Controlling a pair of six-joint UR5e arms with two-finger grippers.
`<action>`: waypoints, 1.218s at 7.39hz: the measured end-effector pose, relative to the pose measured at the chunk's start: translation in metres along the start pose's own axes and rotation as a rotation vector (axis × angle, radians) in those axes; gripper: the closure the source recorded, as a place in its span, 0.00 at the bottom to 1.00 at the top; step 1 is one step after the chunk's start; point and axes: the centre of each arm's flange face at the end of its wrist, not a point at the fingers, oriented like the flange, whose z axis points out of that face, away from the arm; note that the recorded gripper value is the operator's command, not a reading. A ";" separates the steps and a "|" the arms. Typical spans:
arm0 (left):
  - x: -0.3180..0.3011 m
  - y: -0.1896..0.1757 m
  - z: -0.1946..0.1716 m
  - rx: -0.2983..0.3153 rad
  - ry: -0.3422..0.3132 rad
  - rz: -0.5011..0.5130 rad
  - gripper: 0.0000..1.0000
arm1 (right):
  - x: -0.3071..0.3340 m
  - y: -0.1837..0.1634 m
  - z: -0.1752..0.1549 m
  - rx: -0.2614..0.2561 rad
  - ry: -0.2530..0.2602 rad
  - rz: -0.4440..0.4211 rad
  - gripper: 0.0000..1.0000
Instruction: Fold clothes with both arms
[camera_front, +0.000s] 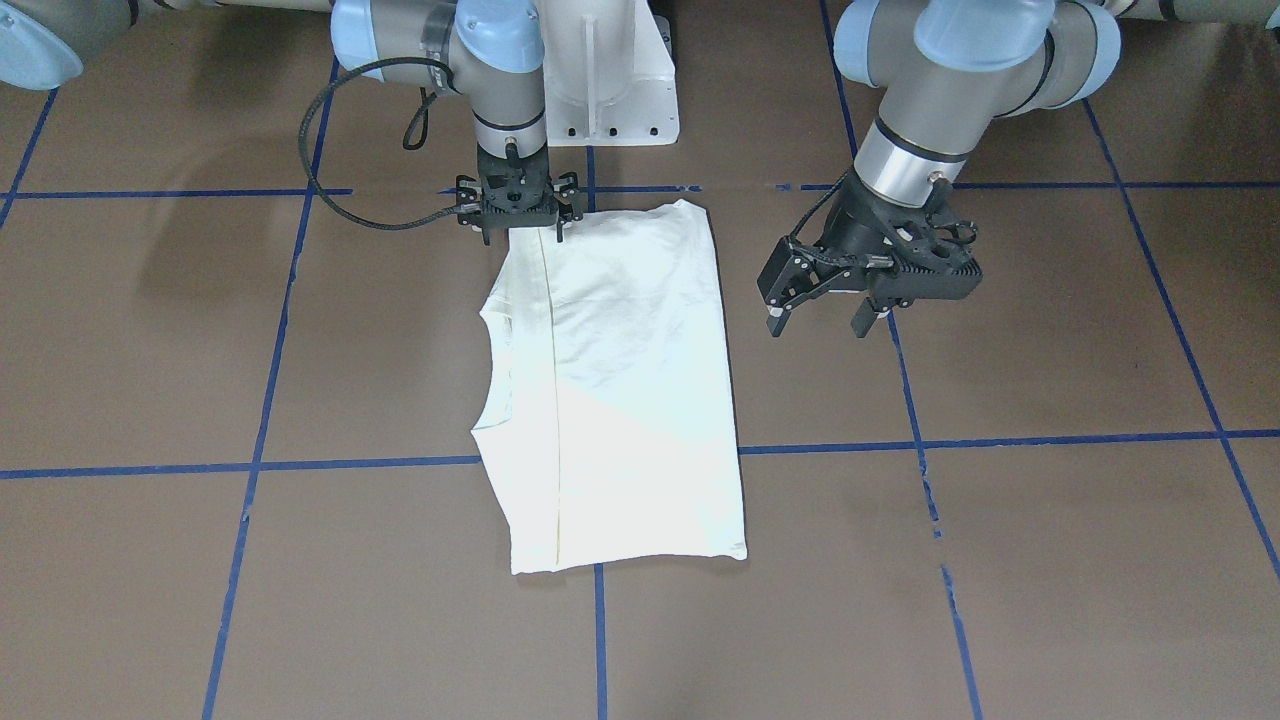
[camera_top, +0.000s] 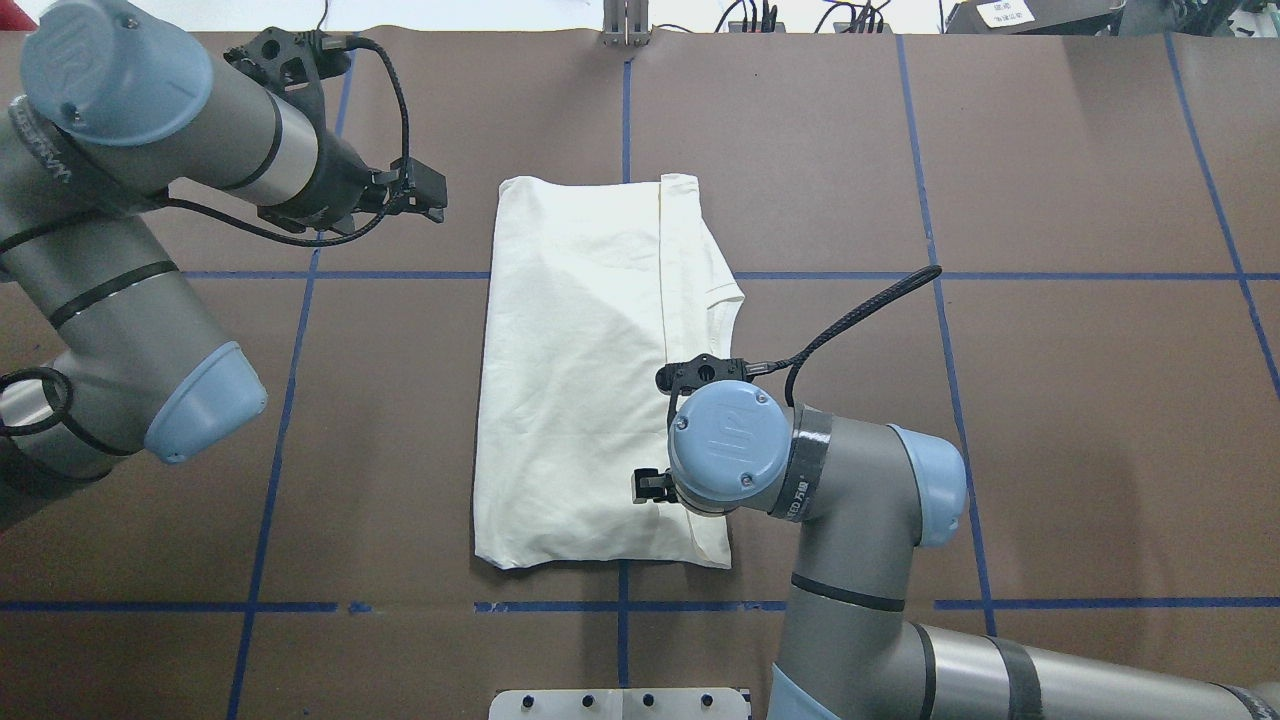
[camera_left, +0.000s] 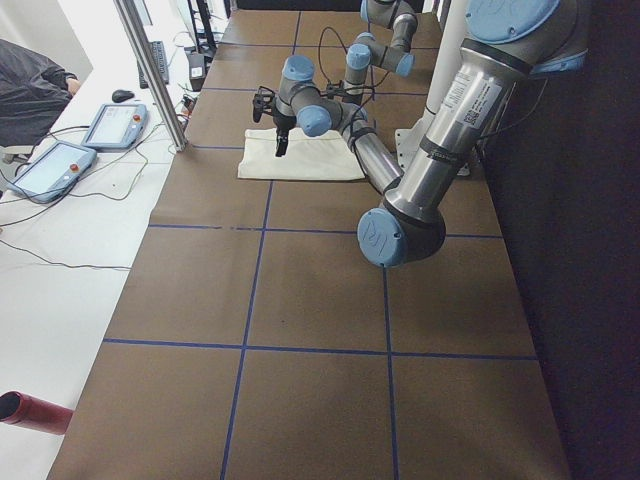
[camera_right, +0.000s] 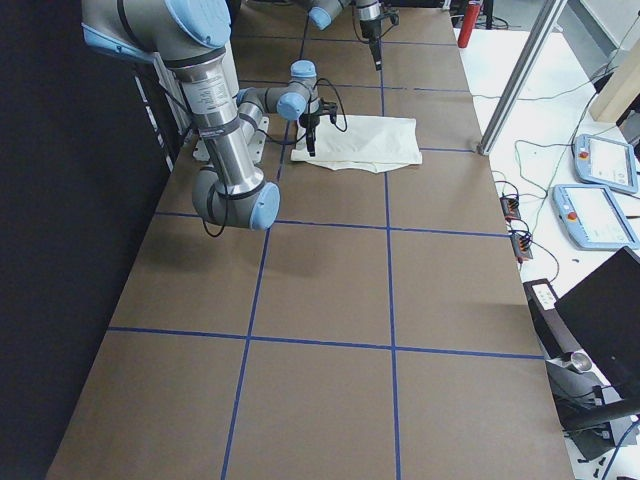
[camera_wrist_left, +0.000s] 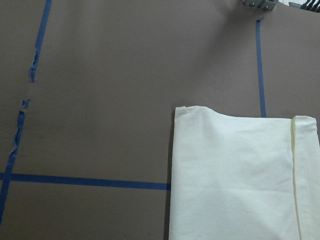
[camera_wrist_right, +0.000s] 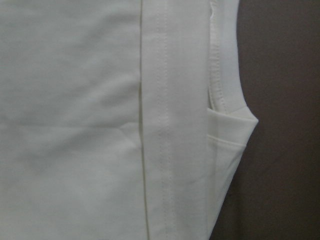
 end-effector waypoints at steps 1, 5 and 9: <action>-0.002 0.001 0.001 -0.003 -0.001 -0.001 0.00 | -0.004 0.002 0.011 -0.030 0.014 -0.008 0.00; -0.006 0.002 0.007 -0.009 -0.008 -0.003 0.00 | 0.001 0.006 0.028 -0.102 0.074 -0.032 0.00; -0.005 0.008 0.012 -0.018 -0.011 -0.001 0.00 | 0.011 -0.001 0.025 -0.124 0.100 -0.035 0.00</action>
